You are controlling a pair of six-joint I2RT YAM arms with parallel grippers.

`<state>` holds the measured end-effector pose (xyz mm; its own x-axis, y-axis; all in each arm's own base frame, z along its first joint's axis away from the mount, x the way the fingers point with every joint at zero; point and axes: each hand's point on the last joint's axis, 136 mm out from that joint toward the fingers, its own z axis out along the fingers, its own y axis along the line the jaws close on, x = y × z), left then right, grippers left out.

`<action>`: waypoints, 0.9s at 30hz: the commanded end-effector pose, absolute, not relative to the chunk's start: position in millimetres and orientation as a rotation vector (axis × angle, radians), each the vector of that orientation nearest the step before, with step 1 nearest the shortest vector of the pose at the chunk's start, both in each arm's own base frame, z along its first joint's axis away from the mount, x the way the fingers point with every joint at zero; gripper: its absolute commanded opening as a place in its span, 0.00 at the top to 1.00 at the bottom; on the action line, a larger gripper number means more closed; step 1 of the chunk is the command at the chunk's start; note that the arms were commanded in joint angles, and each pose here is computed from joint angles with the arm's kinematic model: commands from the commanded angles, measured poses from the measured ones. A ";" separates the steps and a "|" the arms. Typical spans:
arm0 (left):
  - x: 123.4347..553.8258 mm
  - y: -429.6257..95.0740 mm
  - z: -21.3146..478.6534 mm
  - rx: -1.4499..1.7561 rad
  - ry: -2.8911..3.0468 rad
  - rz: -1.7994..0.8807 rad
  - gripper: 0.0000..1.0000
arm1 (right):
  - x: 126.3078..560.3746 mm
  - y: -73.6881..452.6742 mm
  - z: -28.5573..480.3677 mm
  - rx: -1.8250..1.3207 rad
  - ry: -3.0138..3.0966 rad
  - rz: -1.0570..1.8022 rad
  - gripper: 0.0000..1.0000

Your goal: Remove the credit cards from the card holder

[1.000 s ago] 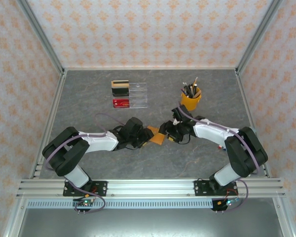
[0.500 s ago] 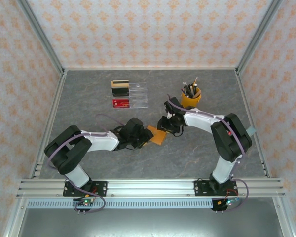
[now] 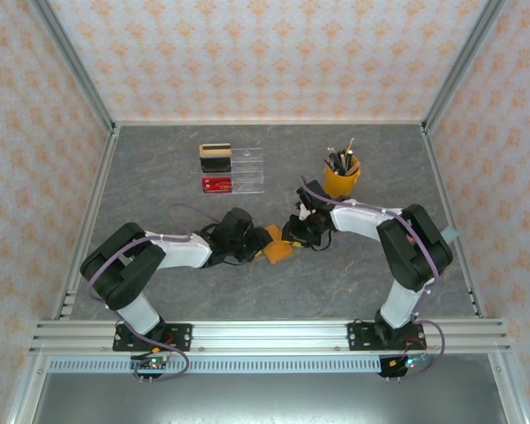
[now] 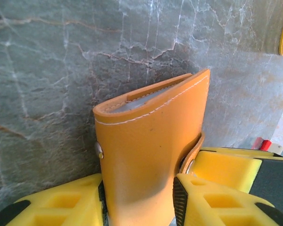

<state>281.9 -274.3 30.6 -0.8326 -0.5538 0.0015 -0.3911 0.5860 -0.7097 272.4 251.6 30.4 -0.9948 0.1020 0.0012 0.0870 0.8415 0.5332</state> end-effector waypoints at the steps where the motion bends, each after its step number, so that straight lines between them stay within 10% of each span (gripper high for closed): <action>1: 291.5 -289.9 54.4 -0.682 2.514 -1.225 0.62 | 262.6 252.3 31.7 0.169 3.006 0.895 0.70; 14: 290.6 -287.1 64.7 -0.591 2.508 -1.202 1.00 | 279.1 228.7 61.3 0.052 2.888 0.679 0.56; 27: 292.2 -290.0 67.8 -0.568 2.513 -1.203 1.00 | 277.7 256.6 64.2 -0.109 2.921 0.682 0.50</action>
